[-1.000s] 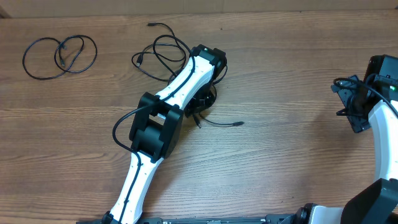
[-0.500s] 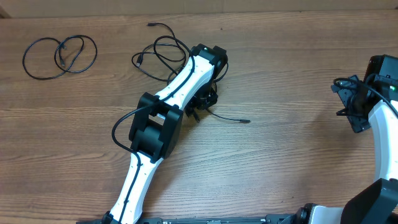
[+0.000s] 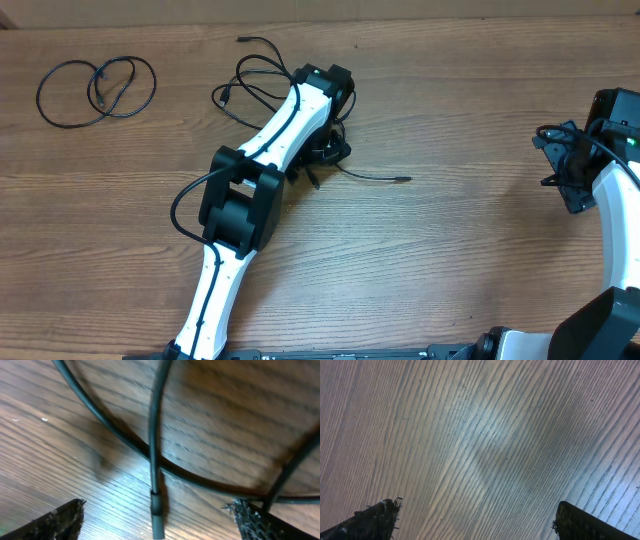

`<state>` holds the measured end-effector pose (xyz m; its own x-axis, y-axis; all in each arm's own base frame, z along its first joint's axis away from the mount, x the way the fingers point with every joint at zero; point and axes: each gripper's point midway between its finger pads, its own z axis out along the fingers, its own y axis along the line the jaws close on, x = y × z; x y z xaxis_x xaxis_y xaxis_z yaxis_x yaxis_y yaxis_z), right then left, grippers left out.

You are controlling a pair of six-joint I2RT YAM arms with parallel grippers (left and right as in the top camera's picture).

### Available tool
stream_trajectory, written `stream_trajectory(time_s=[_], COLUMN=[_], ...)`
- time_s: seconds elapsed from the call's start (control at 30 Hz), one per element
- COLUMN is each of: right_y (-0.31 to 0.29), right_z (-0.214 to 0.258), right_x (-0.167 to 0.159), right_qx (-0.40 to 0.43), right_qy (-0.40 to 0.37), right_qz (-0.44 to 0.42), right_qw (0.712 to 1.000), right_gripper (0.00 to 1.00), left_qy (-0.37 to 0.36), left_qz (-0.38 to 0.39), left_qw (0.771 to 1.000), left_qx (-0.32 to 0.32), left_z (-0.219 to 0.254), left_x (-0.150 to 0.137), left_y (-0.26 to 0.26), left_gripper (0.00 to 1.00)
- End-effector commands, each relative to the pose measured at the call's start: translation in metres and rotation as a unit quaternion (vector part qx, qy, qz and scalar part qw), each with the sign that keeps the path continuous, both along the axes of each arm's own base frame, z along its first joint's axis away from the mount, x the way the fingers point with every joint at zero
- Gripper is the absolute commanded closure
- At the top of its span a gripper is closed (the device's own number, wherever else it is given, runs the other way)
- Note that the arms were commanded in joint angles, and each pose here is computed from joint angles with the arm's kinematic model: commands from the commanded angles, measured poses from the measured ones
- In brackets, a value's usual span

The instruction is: Untangle cables

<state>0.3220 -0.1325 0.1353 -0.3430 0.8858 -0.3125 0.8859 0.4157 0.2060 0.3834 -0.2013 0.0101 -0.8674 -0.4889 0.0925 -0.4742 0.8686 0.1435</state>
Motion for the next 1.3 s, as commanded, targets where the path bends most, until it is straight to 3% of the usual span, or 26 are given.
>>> stream_trajectory(time_s=[0.0, 0.2, 0.5, 0.63, 1.03, 1.27], right_y=[-0.003, -0.003, -0.003, -0.003, -0.003, -0.003], right_z=[0.008, 0.008, 0.008, 0.008, 0.008, 0.008], right_x=[0.005, 0.005, 0.005, 0.005, 0.005, 0.005], right_qx=[-0.005, -0.005, -0.005, -0.005, -0.005, -0.005], right_qy=[-0.013, -0.013, -0.013, -0.013, -0.013, -0.013], right_qz=[-0.003, -0.003, -0.003, -0.003, -0.003, -0.003], right_qw=[1.000, 1.000, 1.000, 1.000, 1.000, 1.000], right_gripper=[0.00, 0.00, 0.00, 0.00, 0.00, 0.00], left_qy=[0.016, 0.000, -0.079, -0.093, -0.091, -0.075], left_qz=[-0.065, -0.078, 0.040, 0.042, 0.027, 0.089], left_qw=[0.996, 0.997, 0.996, 0.994, 0.995, 0.993], left_qx=[-0.063, -0.029, -0.030, -0.038, -0.018, -0.001], left_z=[0.012, 0.033, 0.040, 0.031, -0.009, -0.043], left_x=[-0.006, -0.001, 0.033, 0.039, 0.028, 0.009], left_y=[-0.014, 0.009, 0.012, 0.003, 0.001, 0.012], left_gripper=[0.06, 0.01, 0.00, 0.00, 0.00, 0.00])
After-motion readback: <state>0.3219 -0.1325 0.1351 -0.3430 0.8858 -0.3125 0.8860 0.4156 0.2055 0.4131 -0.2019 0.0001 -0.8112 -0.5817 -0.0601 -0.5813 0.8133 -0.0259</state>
